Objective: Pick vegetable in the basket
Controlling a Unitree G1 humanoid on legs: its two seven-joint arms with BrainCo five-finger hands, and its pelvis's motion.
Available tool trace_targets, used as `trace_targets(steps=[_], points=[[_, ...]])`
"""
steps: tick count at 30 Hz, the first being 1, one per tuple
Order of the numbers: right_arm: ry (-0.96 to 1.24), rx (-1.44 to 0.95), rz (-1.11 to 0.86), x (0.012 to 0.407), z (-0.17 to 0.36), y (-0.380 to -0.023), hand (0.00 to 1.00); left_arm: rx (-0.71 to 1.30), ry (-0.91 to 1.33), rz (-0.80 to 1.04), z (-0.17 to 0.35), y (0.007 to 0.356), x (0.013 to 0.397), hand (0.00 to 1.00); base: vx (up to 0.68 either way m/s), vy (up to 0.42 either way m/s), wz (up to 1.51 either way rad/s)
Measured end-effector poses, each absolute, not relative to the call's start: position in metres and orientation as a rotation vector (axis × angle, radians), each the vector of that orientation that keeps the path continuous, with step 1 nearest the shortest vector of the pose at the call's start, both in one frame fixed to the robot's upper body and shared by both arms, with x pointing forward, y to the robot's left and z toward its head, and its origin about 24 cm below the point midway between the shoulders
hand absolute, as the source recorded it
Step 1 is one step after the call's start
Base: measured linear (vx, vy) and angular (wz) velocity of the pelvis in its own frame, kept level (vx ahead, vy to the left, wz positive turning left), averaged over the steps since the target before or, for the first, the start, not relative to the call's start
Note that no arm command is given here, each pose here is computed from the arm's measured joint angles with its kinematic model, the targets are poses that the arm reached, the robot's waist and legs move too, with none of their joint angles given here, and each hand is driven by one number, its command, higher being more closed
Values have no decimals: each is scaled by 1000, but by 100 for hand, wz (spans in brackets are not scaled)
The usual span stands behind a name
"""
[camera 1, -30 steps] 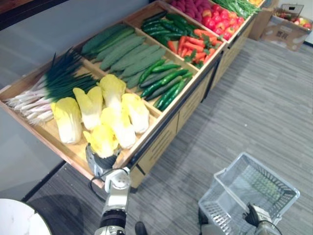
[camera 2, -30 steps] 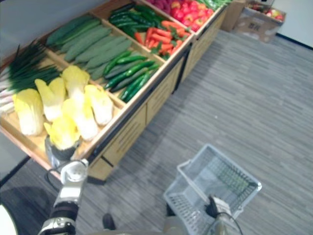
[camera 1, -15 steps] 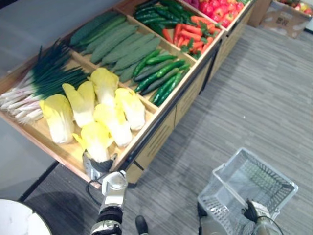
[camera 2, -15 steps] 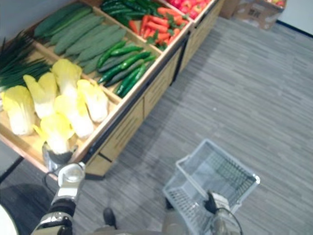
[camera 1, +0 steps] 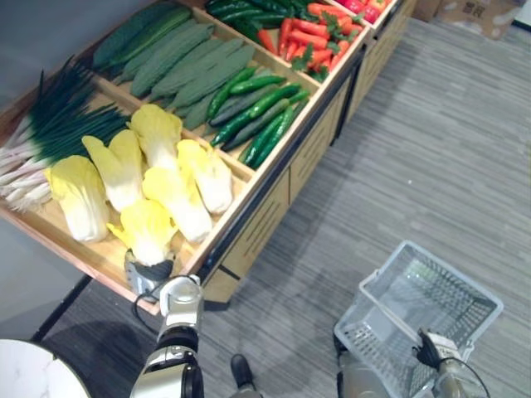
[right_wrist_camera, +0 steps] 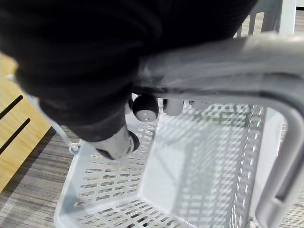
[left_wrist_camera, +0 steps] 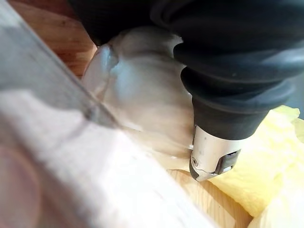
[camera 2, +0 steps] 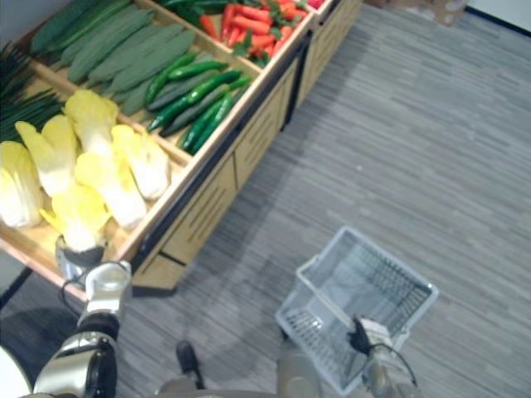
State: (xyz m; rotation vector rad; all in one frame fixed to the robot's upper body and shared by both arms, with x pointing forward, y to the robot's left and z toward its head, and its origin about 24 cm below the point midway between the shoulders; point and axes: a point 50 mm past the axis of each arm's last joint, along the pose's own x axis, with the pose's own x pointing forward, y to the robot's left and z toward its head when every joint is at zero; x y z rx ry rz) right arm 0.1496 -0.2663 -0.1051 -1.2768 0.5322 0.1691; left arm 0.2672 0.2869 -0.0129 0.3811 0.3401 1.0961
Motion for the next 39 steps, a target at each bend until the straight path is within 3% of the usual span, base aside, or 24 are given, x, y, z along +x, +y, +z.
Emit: trace_targets(steps=[16,26,39], points=[[579,-1286,216,140,-108,-271,100,387,320,991,-11,282,269,100,18,-3,8],[636,-1213,106,137,-111,-271,100,310,130,956,14,262,254,100,30,0,14],[780,-1163,91,104,-126,-269,100,317,189,896,-8,238,220,100,-31,-9,5]])
